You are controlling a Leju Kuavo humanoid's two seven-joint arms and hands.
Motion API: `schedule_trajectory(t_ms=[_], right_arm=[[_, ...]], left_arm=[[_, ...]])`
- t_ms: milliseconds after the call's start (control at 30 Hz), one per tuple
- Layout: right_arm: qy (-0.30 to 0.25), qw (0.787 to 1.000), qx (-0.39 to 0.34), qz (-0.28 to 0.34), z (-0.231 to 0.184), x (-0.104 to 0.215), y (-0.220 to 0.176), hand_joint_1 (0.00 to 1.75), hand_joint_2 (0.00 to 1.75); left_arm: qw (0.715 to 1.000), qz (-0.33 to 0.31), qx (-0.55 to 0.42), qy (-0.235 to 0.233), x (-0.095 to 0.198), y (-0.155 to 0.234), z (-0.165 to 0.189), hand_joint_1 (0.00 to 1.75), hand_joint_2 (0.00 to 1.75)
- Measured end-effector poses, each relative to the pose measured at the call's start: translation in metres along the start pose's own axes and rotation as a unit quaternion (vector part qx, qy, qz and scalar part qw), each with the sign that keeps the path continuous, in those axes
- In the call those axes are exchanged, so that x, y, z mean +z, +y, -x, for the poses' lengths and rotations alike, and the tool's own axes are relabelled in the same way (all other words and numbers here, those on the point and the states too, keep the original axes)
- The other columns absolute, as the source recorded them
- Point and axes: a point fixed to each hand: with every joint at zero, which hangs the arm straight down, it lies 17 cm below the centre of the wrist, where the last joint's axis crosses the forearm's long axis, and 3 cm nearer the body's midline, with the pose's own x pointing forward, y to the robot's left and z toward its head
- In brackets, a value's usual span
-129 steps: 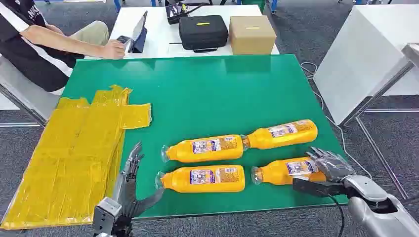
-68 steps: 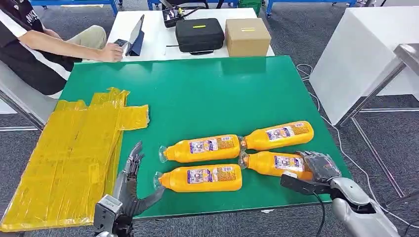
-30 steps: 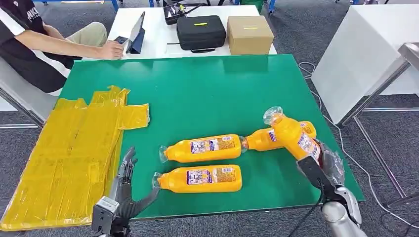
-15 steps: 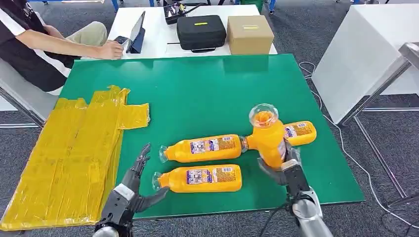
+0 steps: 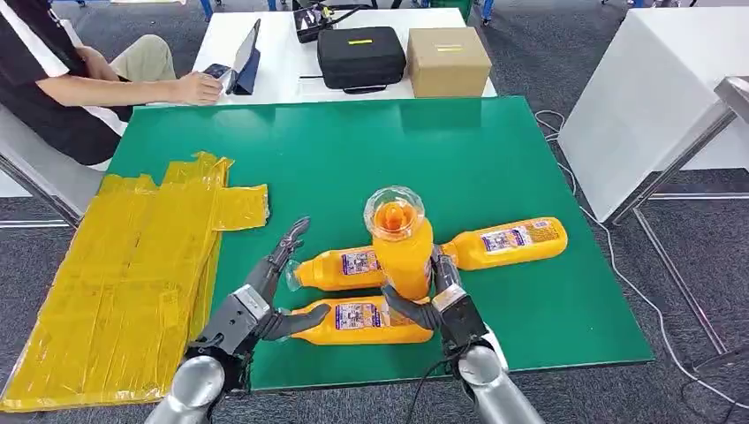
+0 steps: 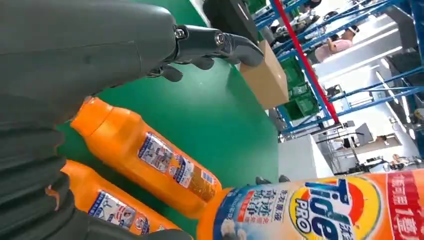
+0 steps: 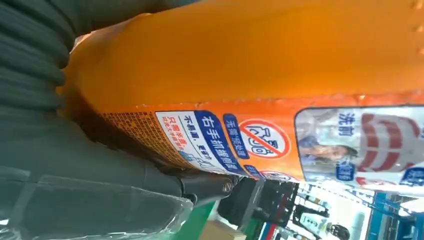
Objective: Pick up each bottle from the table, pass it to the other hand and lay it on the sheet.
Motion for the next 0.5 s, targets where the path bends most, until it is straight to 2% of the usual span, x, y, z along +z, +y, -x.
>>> schedule_trajectory(t_ms=[267, 500], right_arm=[[-0.001, 0.999, -0.003, -0.044, -0.008, -0.01, 0.042, 1.75, 1.75], [0.0, 0.999, -0.009, -0.052, -0.009, -0.011, 0.052, 1.75, 1.75]], left_arm=[[1.0, 0.013, 0.015, -0.014, -0.015, -0.015, -0.021, 0.0, 1.75], [0.999, 0.016, 0.019, -0.019, -0.018, -0.02, -0.026, 0.0, 1.75]])
